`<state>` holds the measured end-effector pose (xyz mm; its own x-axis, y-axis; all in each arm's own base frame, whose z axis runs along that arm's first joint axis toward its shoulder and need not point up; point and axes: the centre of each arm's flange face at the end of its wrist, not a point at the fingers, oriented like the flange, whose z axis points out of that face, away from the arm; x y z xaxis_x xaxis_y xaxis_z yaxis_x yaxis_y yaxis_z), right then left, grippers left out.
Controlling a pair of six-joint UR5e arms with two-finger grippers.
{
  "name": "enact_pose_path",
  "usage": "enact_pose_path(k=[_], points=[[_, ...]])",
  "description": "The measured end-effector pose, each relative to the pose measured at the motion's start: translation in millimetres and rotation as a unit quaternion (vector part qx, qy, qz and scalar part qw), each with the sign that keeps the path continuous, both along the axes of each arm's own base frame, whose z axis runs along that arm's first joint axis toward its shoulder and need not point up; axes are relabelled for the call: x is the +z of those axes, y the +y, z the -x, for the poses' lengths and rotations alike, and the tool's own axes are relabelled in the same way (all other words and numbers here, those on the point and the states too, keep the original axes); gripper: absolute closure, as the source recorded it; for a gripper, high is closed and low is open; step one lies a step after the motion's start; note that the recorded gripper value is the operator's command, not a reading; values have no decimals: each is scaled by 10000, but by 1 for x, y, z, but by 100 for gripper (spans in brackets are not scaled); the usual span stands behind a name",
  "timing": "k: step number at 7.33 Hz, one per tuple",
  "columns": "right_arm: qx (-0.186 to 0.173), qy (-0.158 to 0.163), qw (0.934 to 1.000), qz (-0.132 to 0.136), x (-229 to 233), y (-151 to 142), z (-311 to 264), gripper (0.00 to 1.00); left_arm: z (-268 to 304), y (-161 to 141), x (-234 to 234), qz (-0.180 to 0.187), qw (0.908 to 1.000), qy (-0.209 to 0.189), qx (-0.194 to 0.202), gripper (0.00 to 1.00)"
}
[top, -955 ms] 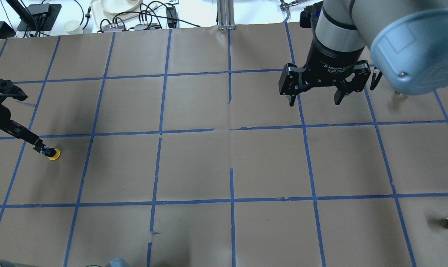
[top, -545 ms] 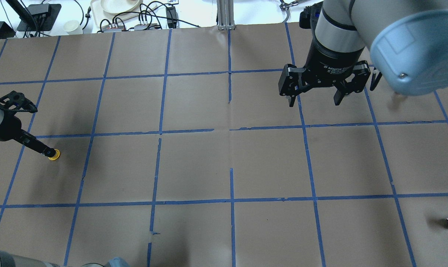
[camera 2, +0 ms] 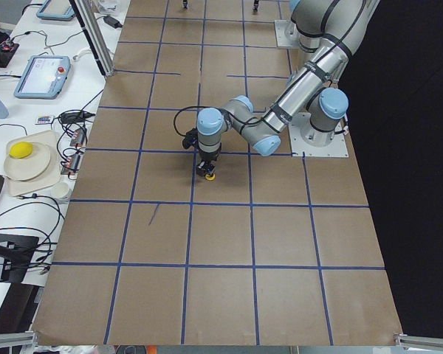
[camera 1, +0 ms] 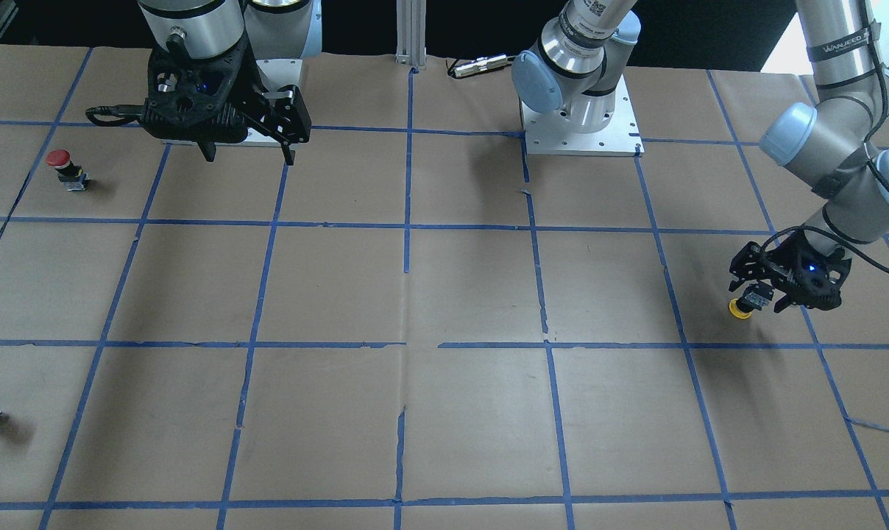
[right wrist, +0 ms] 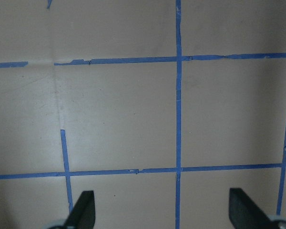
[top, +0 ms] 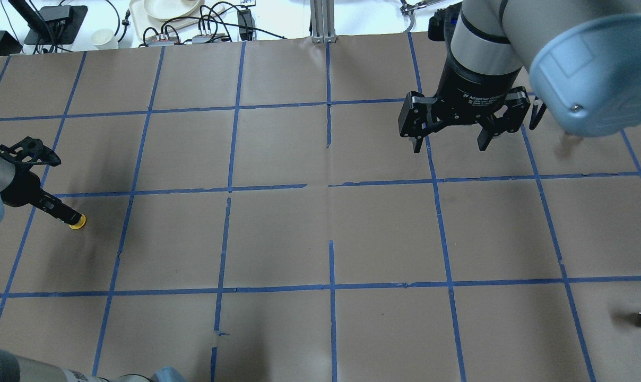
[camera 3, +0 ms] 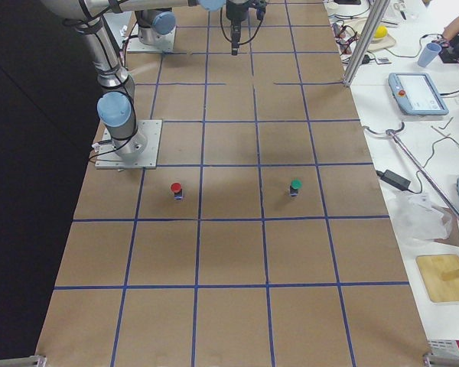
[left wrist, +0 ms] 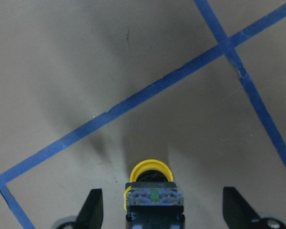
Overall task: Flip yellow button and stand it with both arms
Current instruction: 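Close the left gripper on the yellow button's body and lift it, then swing the left gripper up, holding the yellow button out toward the table center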
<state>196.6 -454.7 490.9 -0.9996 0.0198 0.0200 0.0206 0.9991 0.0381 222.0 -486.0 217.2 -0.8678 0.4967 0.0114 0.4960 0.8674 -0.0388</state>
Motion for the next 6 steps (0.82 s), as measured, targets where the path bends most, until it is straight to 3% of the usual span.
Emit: enact_pose_path(k=[1,2,5,6], points=[[0,0,10000,0,0,0,0,0,-1,0,0,-10,10000,-28,-15,73],[0,0,10000,0,0,0,0,0,-1,1,2,-17,10000,-52,-30,80],[-2,0,10000,0,0,0,0,0,6,0,19,87,9999,-68,47,82],[-1,0,10000,0,0,0,0,0,18,0,37,170,9996,91,205,82]])
